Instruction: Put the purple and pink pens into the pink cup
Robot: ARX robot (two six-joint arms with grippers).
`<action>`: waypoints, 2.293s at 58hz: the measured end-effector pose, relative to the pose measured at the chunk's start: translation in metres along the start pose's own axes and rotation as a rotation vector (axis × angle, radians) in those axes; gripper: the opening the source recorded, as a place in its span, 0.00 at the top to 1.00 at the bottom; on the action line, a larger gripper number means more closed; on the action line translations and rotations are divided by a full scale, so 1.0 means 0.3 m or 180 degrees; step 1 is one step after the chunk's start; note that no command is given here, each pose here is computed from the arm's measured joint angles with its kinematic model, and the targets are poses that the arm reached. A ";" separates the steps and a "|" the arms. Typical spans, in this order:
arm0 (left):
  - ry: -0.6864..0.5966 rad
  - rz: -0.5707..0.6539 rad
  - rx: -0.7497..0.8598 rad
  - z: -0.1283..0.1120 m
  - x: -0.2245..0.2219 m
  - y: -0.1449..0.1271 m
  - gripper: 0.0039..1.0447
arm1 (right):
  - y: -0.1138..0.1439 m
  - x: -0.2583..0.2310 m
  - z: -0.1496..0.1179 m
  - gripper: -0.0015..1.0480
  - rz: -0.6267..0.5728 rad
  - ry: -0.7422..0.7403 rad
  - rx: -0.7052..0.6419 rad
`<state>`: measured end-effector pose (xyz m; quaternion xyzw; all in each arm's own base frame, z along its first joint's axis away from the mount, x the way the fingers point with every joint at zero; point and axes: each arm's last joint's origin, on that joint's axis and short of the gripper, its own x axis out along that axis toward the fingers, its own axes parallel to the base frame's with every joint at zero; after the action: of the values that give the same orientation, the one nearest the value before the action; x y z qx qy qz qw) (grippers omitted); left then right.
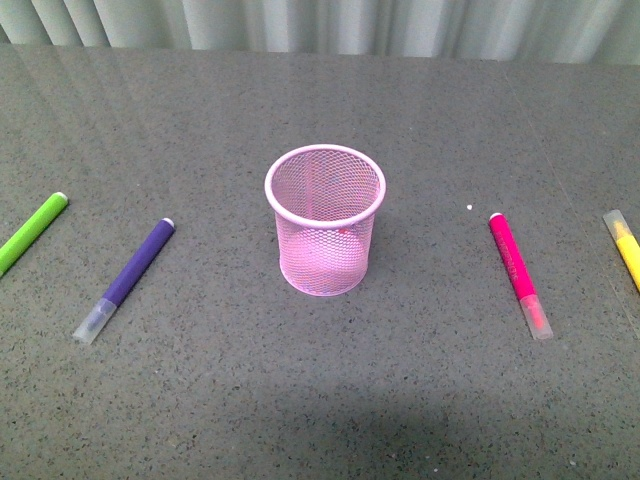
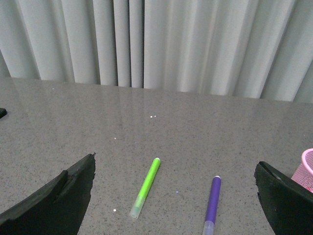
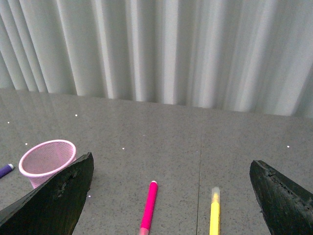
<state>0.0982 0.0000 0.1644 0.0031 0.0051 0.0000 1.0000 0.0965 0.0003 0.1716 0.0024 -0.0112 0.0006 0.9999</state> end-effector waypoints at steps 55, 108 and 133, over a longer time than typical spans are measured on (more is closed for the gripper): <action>0.0962 0.0164 -0.0779 0.018 0.008 0.003 0.07 | 0.000 0.000 0.000 0.07 -0.0004 0.0002 0.0000; 0.2875 -0.0316 -0.0709 -0.062 0.704 -0.132 0.07 | 0.000 0.000 0.000 0.07 0.0005 0.0002 0.0000; 0.2971 -0.0403 -0.0434 -0.110 0.827 -0.175 0.07 | 0.000 0.000 0.000 0.07 0.0004 0.0002 0.0000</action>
<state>0.3460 -0.0523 0.1287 -0.0631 0.4540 -0.0592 0.8868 0.0965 0.0003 0.1715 0.0024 -0.0108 0.0012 0.9999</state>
